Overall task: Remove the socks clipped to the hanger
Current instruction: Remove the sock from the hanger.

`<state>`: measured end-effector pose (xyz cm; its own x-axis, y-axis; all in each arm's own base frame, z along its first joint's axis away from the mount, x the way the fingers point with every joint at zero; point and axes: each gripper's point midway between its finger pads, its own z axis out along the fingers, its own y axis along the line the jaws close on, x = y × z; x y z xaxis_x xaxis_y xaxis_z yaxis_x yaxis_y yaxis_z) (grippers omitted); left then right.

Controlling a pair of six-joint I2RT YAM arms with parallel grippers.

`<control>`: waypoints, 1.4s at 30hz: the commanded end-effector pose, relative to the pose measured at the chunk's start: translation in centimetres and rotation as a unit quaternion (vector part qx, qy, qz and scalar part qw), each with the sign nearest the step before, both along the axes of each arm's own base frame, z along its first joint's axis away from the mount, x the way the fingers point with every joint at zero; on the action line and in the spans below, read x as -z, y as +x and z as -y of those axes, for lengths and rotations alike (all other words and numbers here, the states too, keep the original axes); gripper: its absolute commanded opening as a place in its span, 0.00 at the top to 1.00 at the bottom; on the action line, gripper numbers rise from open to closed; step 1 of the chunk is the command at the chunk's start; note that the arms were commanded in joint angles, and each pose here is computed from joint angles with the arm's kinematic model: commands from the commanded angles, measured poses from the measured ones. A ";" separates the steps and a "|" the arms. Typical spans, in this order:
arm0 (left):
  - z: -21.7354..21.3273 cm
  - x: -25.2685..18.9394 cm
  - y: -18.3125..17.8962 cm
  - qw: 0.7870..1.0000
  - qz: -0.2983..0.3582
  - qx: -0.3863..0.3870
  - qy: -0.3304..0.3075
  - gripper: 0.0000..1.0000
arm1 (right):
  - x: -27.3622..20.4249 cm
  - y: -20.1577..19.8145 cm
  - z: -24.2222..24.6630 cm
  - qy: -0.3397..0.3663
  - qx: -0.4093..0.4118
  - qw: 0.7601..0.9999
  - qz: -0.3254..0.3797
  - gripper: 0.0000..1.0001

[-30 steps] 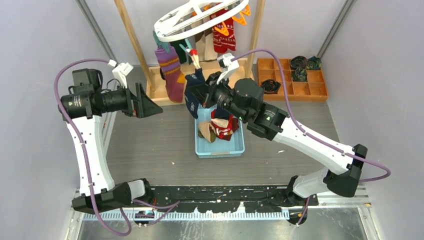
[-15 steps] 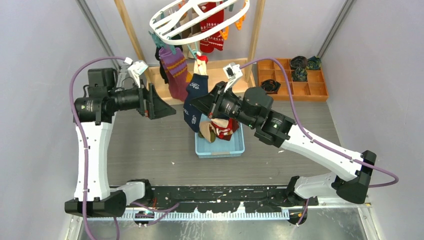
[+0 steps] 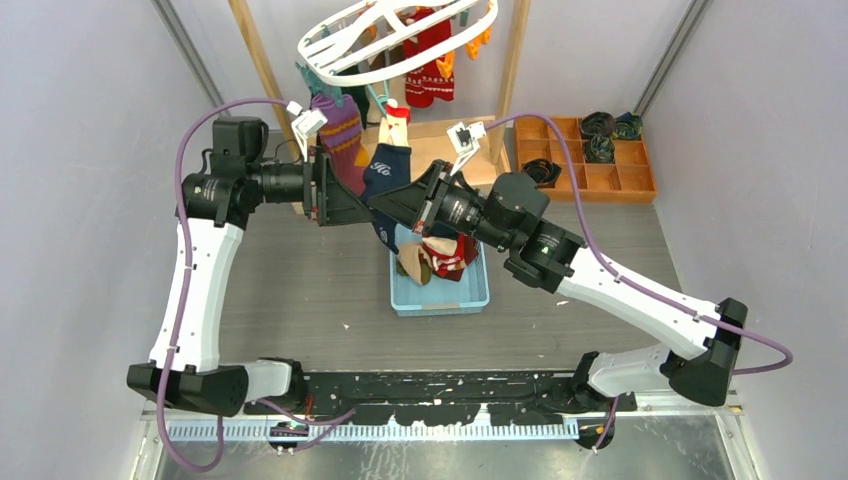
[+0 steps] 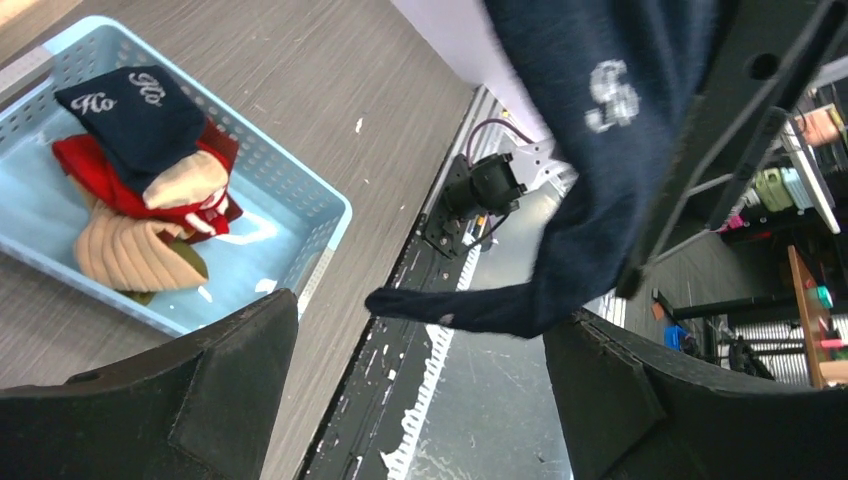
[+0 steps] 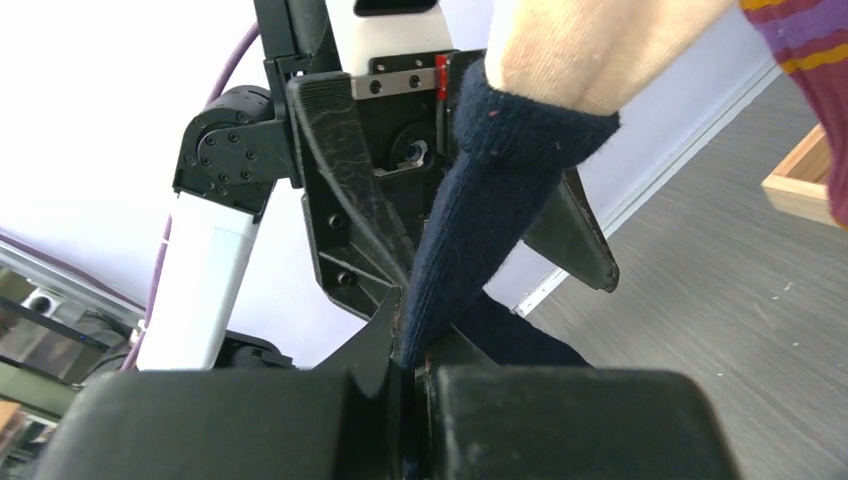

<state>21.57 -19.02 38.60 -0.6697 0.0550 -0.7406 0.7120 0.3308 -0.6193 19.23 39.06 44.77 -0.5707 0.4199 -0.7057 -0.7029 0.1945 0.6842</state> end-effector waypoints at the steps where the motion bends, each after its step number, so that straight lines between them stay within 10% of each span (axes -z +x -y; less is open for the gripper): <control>1: 0.8 -2.3 -1.8 0.997 0.035 0.046 -0.043 0.11 | -1.8 -1.3 -0.9 0.042 -0.050 0.998 -0.019 0.99; 13: 1.2 -2.3 -3.3 0.994 0.047 0.072 -0.069 0.39 | -0.9 -0.1 -1.8 0.056 -0.062 0.994 -0.063 0.91; 19: 1.0 -0.9 -1.2 0.998 0.034 0.010 -0.042 0.98 | -0.5 1.6 -0.3 0.033 -0.008 0.997 -0.064 0.50; 28: 0.8 -0.2 -1.1 0.997 0.063 -0.033 -0.008 1.00 | -2.1 7.2 5.2 -0.114 0.201 0.973 0.021 0.15; 42: 0.7 -0.2 -2.7 0.995 0.087 -0.035 0.015 1.00 | -6.4 11.9 -1.5 -0.172 0.184 0.959 0.130 0.10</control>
